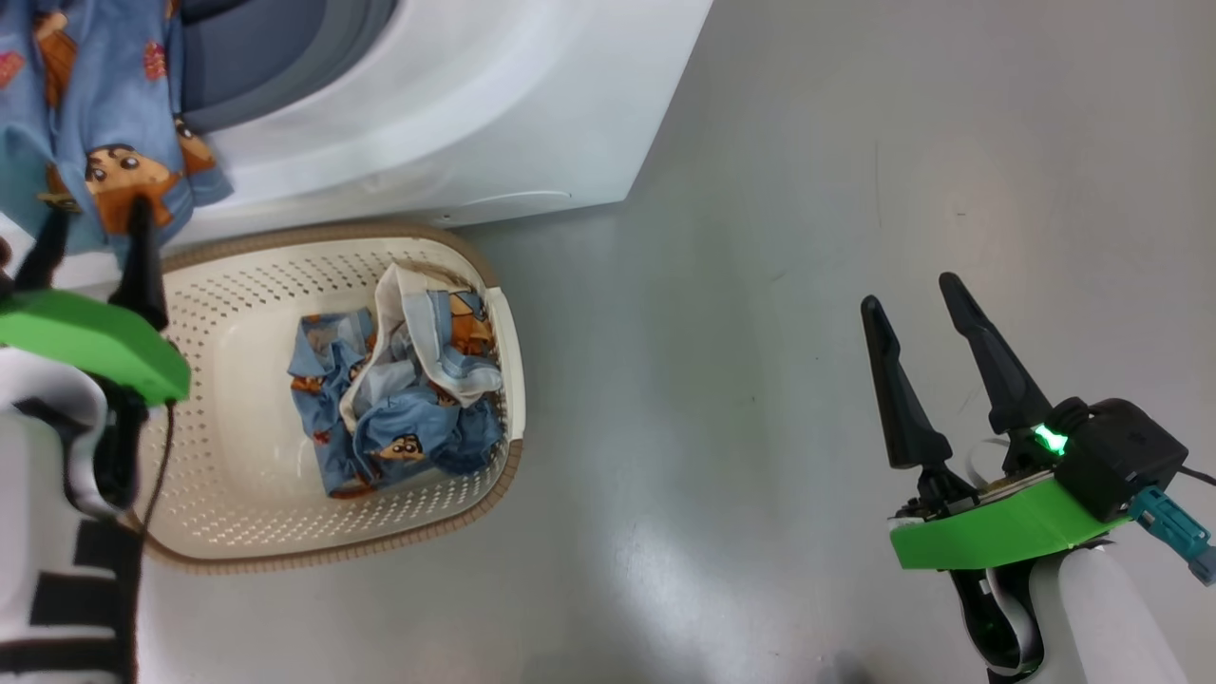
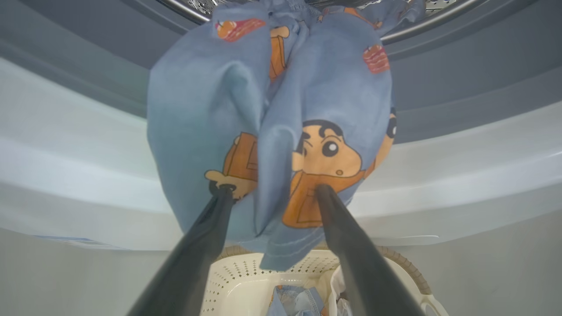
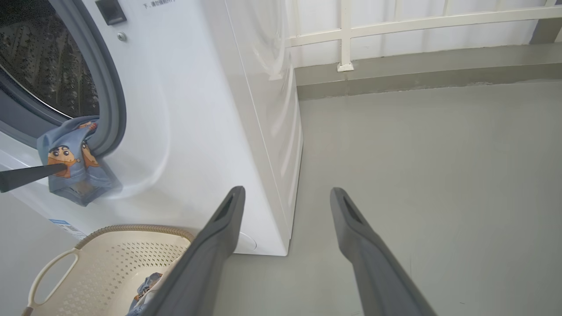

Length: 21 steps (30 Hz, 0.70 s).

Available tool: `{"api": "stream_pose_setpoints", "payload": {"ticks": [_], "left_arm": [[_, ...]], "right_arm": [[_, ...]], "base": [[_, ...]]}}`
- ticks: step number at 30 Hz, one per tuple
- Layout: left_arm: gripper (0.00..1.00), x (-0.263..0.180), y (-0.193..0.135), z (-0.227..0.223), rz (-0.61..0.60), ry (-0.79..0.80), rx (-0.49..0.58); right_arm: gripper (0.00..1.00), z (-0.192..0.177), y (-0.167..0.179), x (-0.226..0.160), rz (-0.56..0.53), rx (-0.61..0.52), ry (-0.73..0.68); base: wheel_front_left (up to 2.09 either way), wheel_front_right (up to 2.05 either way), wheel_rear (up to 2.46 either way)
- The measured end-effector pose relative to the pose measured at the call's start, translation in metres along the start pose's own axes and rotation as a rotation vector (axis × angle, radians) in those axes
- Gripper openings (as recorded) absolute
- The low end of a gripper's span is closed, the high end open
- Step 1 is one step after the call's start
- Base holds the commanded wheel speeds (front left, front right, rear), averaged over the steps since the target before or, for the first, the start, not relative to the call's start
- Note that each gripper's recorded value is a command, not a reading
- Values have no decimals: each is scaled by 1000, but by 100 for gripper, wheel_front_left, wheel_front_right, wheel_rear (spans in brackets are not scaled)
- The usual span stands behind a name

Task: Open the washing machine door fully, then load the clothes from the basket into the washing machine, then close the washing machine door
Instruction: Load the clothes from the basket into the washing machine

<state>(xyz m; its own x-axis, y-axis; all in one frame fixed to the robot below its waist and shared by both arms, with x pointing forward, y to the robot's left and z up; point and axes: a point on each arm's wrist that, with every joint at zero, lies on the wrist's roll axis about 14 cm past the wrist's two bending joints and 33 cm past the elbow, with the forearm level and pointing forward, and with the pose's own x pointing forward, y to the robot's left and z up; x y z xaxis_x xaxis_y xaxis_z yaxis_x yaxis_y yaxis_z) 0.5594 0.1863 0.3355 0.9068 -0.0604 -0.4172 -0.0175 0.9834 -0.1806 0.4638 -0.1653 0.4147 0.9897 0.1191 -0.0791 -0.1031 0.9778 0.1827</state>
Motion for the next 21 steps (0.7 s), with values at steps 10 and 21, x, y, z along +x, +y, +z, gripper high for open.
{"api": "stream_pose_setpoints", "payload": {"ticks": [10,21], "left_arm": [[100,23,10,-8,33,56,-60],[58,38,9,-2,18,-20,-64]], "right_arm": [[100,-10,-4,3,-9,-1,21],[100,-18,-8,4,-20,6,38]], "base": [[0,0,0],[0,0,0]]}}
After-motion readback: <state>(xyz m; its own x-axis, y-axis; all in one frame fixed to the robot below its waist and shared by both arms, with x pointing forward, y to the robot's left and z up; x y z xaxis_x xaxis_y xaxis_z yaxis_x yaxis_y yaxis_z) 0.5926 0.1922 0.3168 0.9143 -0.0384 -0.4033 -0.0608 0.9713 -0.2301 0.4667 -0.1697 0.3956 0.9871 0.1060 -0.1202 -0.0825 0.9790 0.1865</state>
